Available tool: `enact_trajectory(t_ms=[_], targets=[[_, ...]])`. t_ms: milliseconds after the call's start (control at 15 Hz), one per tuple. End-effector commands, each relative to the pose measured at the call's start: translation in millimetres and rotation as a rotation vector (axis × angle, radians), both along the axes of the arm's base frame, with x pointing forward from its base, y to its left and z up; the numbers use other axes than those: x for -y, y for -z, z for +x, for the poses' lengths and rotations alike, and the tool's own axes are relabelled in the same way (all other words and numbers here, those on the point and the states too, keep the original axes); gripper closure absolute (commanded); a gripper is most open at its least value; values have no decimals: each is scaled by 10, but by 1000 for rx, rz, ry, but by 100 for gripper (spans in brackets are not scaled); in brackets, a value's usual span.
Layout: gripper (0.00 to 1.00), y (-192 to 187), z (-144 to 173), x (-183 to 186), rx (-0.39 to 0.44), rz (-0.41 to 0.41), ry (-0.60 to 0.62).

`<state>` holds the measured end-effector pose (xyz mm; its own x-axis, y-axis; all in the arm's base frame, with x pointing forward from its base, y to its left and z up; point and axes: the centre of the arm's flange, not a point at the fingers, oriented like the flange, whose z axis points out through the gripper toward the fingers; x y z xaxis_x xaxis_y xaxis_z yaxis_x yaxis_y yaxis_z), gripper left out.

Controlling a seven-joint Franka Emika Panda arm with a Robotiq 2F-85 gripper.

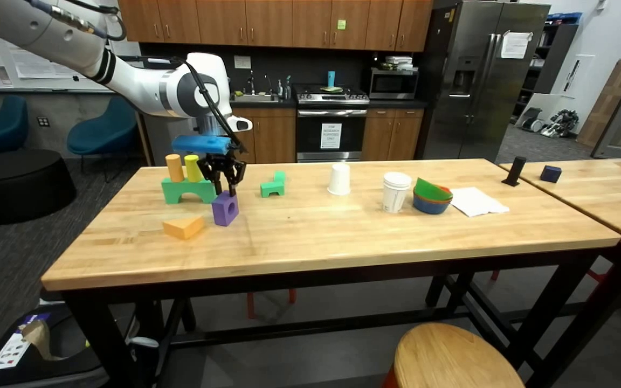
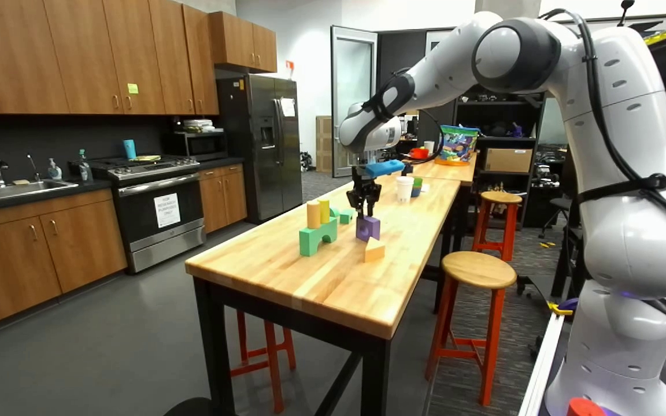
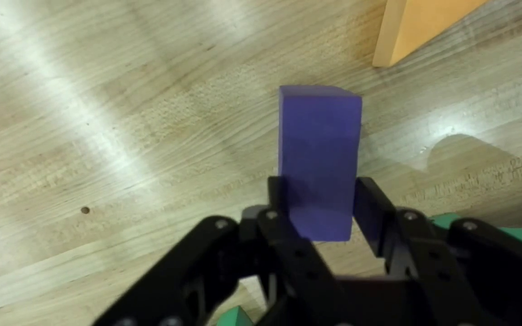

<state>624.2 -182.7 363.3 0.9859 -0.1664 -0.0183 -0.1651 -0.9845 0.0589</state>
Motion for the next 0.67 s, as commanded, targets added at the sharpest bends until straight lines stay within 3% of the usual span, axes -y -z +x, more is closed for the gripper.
enact_trajectory(t_ms=[0, 133, 600], targets=[[87, -56, 29, 32, 2, 7, 26], [99, -73, 33, 37, 5, 9, 28], [100, -108, 29, 37, 9, 7, 41]])
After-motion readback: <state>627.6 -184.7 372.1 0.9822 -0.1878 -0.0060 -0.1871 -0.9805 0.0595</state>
